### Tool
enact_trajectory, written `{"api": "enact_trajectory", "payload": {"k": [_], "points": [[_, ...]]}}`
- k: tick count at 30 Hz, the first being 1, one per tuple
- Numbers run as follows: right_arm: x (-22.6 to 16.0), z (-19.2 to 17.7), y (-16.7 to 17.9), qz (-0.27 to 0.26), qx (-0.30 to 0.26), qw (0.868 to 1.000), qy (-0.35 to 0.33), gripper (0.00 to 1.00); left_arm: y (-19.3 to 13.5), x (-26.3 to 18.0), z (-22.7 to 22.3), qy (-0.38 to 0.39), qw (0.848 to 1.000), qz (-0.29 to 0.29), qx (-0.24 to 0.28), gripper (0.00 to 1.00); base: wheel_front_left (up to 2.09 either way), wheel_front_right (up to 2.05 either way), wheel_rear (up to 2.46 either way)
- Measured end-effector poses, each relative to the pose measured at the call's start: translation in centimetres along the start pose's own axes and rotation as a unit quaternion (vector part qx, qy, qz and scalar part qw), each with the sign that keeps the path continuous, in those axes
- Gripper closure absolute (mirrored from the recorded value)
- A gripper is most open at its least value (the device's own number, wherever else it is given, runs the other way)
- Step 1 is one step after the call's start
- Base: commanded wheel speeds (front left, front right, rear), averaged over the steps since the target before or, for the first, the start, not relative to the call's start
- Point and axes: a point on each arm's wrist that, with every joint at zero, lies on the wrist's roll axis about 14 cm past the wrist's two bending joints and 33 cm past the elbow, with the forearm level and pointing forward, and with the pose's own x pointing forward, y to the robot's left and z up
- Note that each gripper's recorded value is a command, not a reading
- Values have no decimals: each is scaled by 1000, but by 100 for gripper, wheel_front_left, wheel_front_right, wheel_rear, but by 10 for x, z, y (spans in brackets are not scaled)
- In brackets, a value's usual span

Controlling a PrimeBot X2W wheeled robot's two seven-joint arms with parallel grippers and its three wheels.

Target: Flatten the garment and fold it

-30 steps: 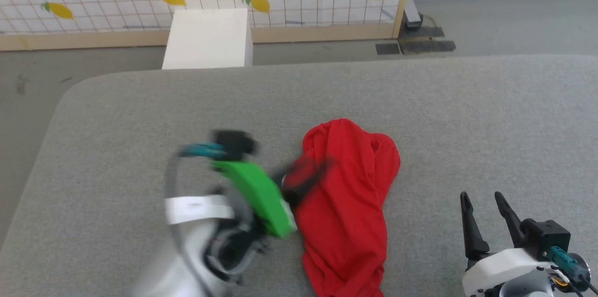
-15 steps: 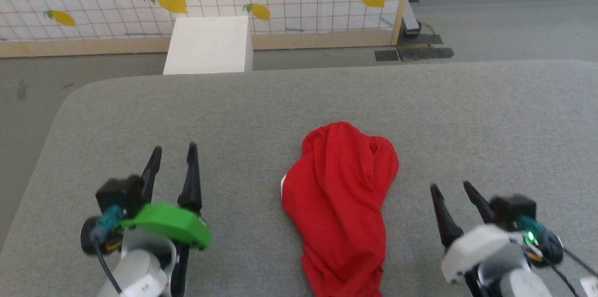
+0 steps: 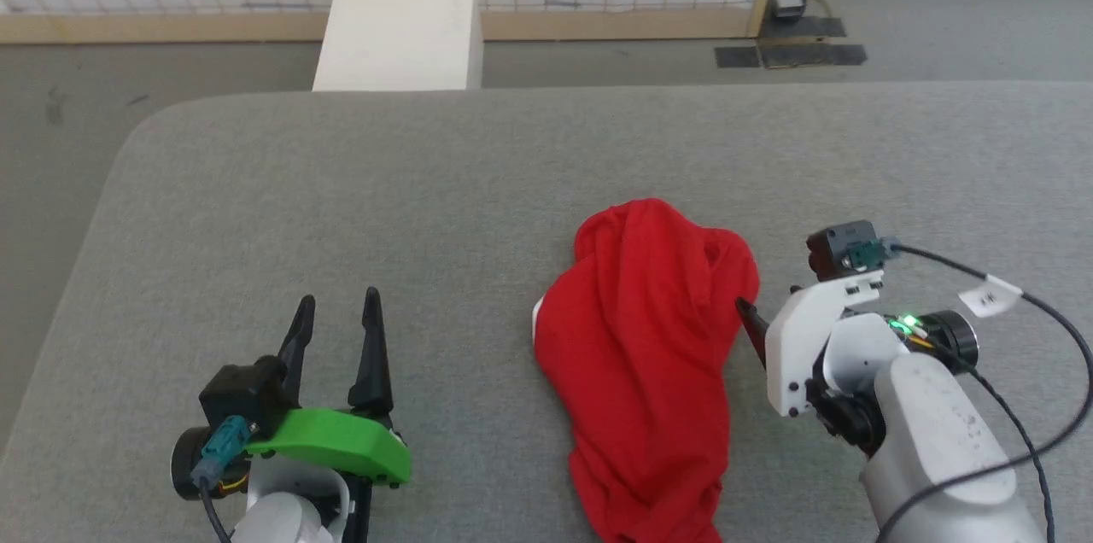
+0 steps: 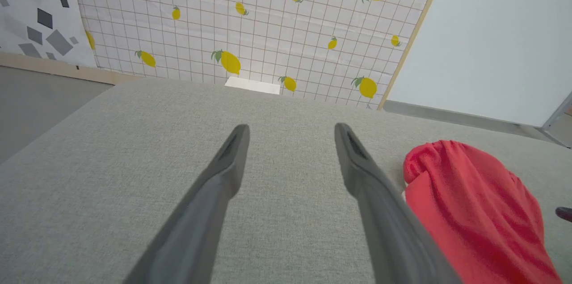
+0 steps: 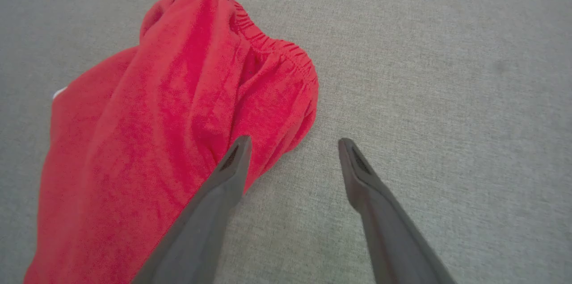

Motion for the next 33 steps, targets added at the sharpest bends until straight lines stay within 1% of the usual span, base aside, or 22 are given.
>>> {"api": "enact_trajectory", "payload": {"k": [5, 11, 12, 13, 14, 18, 20, 22, 24, 26, 27, 29, 31, 33], "points": [[21, -10, 3, 2, -20, 998, 54, 0, 7, -4, -6, 8, 1000, 12, -5, 0, 0, 0, 0], [41, -33, 25, 31, -31, 994, 96, 0, 24, -10, -14, 19, 999, 39, -5, 0, 0, 0, 0], [44, -35, 27, 35, -30, 994, 99, 15, 26, -11, -15, 21, 999, 43, -5, 0, 0, 0, 0], [46, -32, 30, 39, -28, 995, 92, 67, 28, -11, -17, 22, 999, 46, -4, 0, 0, 0, 0], [49, -29, 32, 42, -28, 995, 84, 100, 29, -12, -18, 24, 999, 48, -4, 0, 0, 0, 0], [51, -18, 31, 42, -13, 998, 50, 100, 33, -11, -19, 25, 998, 52, 2, 0, 0, 0, 0], [49, -4, 23, 33, 6, 999, 15, 100, 29, -10, -19, 25, 999, 45, -1, 0, 0, 0, 0], [43, 16, 10, 19, 28, 999, -27, 100, 24, -9, -18, 23, 999, 37, -3, 0, 0, 0, 0], [32, 40, -11, -6, 47, 996, -79, 100, 20, -8, -18, 21, 999, 30, -3, 0, 0, 0, 0], [18, 48, -38, -39, 60, 992, -107, 100, 16, -7, -18, 21, 999, 25, -5, 0, 0, 0, 0], [10, 44, -55, -60, 68, 990, -112, 100, 13, -6, -18, 21, 1000, 20, -7, 0, 0, 0, 0], [-5, 23, -78, -92, 81, 988, -93, 100, 9, -4, -19, 21, 1000, 13, -9, 0, 0, 0, 0], [-20, -16, -92, -116, 97, 988, -44, 100, 4, -2, -22, 24, 1000, 7, -12, 0, 0, 0, 0], [-31, -51, -93, -122, 112, 986, 5, 100, 0, -1, -25, 29, 999, -1, -13, 0, 0, 0, 0]]}}
